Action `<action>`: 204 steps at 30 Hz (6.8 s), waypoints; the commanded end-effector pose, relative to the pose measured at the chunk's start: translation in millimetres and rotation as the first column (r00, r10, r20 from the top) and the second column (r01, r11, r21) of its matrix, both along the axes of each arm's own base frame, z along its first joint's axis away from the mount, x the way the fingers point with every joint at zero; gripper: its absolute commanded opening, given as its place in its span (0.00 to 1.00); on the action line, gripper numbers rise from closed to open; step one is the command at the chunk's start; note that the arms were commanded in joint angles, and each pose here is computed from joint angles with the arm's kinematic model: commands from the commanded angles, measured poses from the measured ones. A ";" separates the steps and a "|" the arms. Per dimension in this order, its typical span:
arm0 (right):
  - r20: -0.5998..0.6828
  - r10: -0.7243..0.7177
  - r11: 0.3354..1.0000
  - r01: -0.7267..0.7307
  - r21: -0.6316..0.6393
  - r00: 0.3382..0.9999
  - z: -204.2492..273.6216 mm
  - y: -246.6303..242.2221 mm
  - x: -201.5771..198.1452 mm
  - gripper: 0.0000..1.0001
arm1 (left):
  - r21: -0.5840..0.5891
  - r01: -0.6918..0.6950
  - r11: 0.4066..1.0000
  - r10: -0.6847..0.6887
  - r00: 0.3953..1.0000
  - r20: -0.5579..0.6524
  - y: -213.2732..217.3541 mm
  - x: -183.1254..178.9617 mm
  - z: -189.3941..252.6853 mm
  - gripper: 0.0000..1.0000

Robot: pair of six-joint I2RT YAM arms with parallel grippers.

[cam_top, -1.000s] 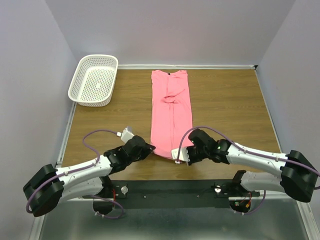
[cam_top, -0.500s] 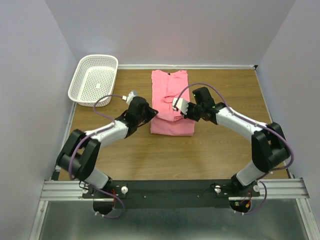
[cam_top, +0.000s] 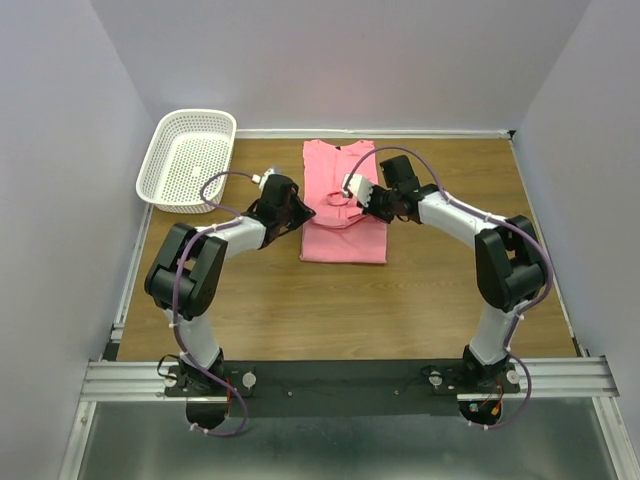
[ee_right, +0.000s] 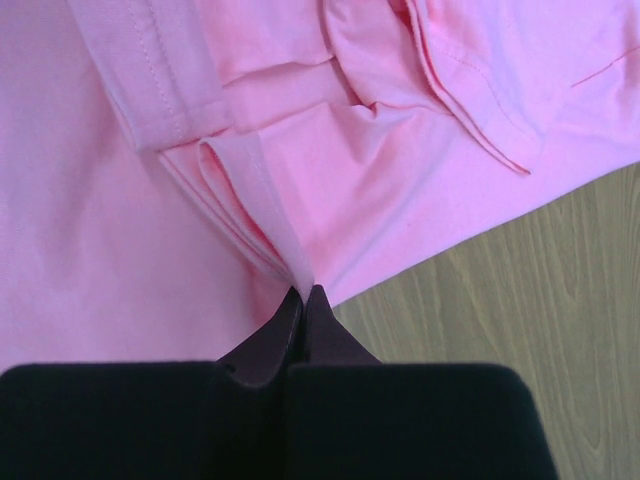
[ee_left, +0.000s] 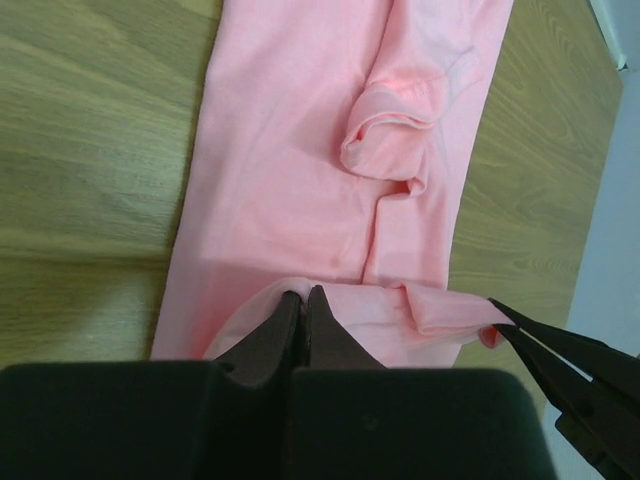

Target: Fold and stack the t-shirts

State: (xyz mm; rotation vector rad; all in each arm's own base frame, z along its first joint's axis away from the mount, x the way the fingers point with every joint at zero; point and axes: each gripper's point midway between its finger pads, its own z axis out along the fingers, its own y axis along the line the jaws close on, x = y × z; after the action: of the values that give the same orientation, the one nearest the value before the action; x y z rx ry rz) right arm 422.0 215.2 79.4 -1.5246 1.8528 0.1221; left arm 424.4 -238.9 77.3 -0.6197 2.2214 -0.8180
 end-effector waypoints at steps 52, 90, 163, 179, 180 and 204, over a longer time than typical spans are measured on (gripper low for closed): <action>-0.049 0.296 0.955 -0.295 0.010 0.954 -41.9 -16.0 -102.9 0.77 | -0.042 0.179 0.983 -0.183 0.977 -0.106 11.9 -116.0 -40.9 0.73; -0.307 0.570 0.810 -0.585 0.050 0.763 -22.6 -53.3 -302.4 0.01 | -0.308 0.405 0.861 -0.459 0.879 -0.128 -56.1 -285.5 1.4 0.00; -0.085 0.095 0.969 -0.073 0.237 0.992 67.9 -43.3 -147.6 0.01 | -0.229 0.541 0.810 -0.495 0.838 0.229 -66.8 -123.2 73.5 0.00; -0.130 0.193 0.953 -0.154 0.262 0.973 64.2 -34.0 -214.6 0.01 | -0.275 0.499 0.822 -0.460 0.866 0.197 -31.2 -214.6 63.6 0.00; -0.125 0.193 0.951 -0.154 0.267 0.973 66.4 -33.7 -214.8 0.01 | -0.280 0.509 0.814 -0.466 0.860 0.208 -33.5 -213.6 66.5 0.00; 0.030 -0.068 0.991 0.064 0.120 0.997 81.3 -42.9 -104.8 0.01 | -0.232 0.535 0.812 -0.483 0.840 0.247 -56.1 -94.4 81.9 0.00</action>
State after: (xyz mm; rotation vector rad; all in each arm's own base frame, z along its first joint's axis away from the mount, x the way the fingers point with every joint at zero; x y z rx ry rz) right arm 272.4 174.2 138.4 -1.4717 1.8550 0.3253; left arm 311.7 -293.7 148.5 -0.1127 2.1813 -1.4203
